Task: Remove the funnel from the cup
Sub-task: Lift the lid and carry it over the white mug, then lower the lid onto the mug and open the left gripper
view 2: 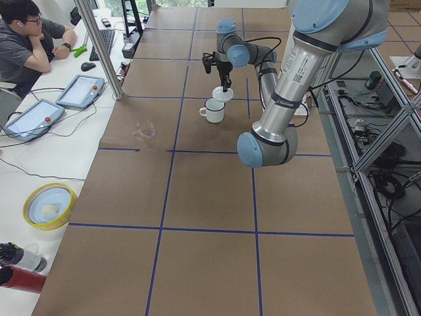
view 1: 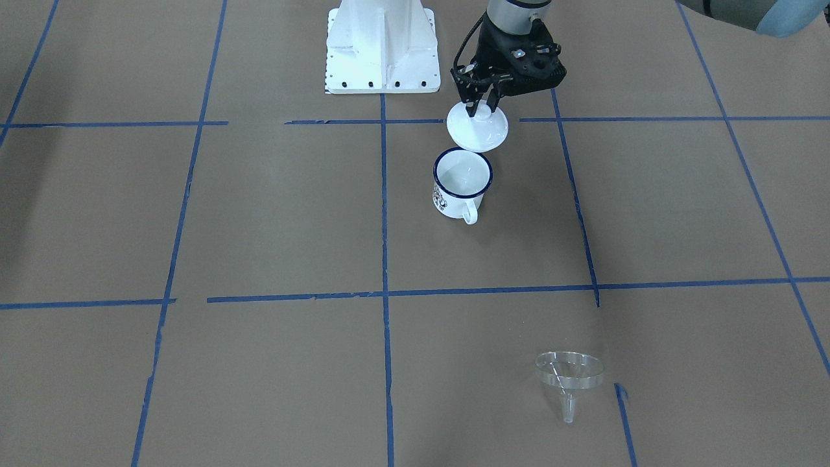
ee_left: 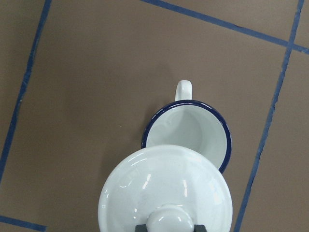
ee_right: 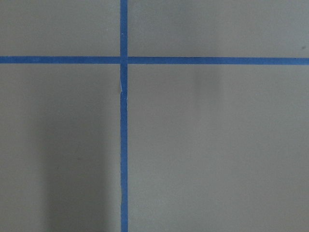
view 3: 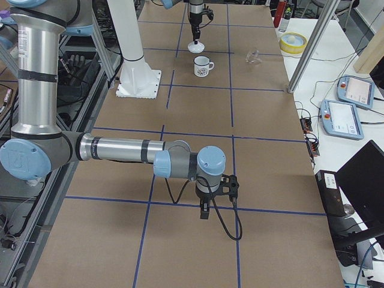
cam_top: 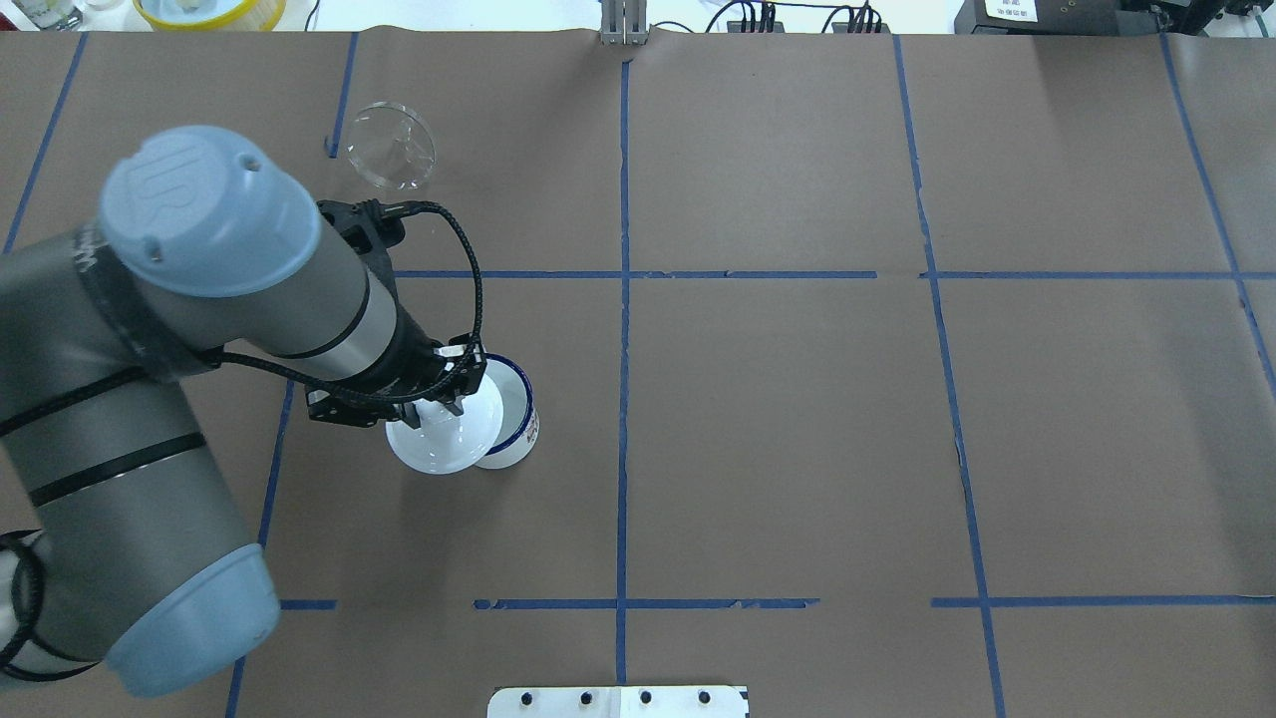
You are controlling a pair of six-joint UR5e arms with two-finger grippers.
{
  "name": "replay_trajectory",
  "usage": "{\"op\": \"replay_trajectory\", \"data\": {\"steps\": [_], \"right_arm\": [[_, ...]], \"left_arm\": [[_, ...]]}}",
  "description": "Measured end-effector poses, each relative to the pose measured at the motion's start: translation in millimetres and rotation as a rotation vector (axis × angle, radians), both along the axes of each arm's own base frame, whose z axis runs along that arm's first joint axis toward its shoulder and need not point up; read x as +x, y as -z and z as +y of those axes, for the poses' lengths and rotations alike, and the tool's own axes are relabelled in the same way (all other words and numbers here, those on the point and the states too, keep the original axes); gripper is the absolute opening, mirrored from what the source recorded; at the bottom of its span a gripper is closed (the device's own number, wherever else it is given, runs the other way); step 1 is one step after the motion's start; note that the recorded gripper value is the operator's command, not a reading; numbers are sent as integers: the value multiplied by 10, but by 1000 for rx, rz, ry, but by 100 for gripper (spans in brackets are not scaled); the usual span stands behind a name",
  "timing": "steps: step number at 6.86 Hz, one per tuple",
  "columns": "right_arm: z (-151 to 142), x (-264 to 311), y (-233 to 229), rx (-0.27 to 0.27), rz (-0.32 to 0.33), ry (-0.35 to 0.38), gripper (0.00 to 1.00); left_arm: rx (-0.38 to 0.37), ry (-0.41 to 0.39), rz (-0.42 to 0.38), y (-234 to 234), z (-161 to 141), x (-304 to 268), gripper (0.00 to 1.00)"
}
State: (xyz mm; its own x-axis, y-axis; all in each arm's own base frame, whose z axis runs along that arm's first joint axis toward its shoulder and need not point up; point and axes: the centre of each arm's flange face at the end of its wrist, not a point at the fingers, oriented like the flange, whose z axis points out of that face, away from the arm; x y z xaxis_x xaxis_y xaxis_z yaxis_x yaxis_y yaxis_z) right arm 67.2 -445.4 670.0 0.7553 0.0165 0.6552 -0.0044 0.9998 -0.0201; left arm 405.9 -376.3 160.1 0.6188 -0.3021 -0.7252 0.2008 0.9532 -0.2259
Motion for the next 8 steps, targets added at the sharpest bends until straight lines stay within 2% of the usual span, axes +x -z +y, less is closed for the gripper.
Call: {"op": "replay_trajectory", "data": {"steps": [3,8], "right_arm": [[0,0,-1,0,0,0,100],[0,0,-2,0,0,0,100]], "left_arm": [[-22,16,-16,-156,-247,377,0],[-25,17,-25,-277,-306,464,0]]}}
